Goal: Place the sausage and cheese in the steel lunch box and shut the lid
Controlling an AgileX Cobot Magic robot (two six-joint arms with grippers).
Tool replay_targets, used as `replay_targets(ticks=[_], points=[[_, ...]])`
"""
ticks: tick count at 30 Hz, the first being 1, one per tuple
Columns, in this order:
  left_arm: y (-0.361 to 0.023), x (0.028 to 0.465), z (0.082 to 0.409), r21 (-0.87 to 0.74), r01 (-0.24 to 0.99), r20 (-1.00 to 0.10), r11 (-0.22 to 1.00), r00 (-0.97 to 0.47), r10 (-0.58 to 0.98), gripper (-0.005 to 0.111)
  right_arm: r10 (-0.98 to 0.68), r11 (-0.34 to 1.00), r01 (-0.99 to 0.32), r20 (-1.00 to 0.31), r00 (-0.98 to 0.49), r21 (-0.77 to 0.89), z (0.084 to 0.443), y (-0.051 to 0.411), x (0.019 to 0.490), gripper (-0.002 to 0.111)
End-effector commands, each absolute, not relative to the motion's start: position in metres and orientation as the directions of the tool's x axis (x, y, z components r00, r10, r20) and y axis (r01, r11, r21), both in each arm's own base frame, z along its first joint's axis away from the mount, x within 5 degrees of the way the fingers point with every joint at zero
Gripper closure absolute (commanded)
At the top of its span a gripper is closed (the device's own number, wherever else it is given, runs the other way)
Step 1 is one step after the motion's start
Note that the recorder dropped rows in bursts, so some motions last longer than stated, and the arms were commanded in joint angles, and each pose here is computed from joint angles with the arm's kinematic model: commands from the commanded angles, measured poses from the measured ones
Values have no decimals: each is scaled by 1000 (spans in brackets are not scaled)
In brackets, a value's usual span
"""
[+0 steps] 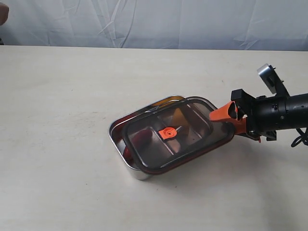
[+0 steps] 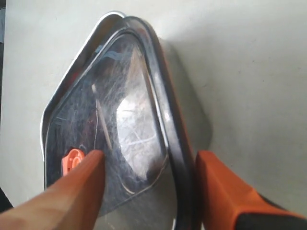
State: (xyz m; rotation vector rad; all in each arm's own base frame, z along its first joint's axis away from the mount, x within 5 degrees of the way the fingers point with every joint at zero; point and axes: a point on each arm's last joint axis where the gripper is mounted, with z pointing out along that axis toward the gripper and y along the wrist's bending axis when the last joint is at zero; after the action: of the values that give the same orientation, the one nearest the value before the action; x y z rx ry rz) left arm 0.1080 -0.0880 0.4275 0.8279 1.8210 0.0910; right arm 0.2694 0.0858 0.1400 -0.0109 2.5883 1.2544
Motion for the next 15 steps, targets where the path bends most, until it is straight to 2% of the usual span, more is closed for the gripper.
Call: replay_targets(ticks=[1, 7, 15], points=[[-87, 107, 429, 419, 495, -814, 761, -167, 557, 40, 116, 623, -121, -244, -963, 773, 140, 85, 270, 54], [-87, 107, 429, 419, 495, -814, 761, -167, 557, 40, 118, 633, -120, -249, -961, 765, 139, 90, 270, 54], [-86, 106, 429, 419, 493, -809, 763, -178, 560, 40, 57, 660, -202, -316, -947, 724, 146, 113, 278, 54]])
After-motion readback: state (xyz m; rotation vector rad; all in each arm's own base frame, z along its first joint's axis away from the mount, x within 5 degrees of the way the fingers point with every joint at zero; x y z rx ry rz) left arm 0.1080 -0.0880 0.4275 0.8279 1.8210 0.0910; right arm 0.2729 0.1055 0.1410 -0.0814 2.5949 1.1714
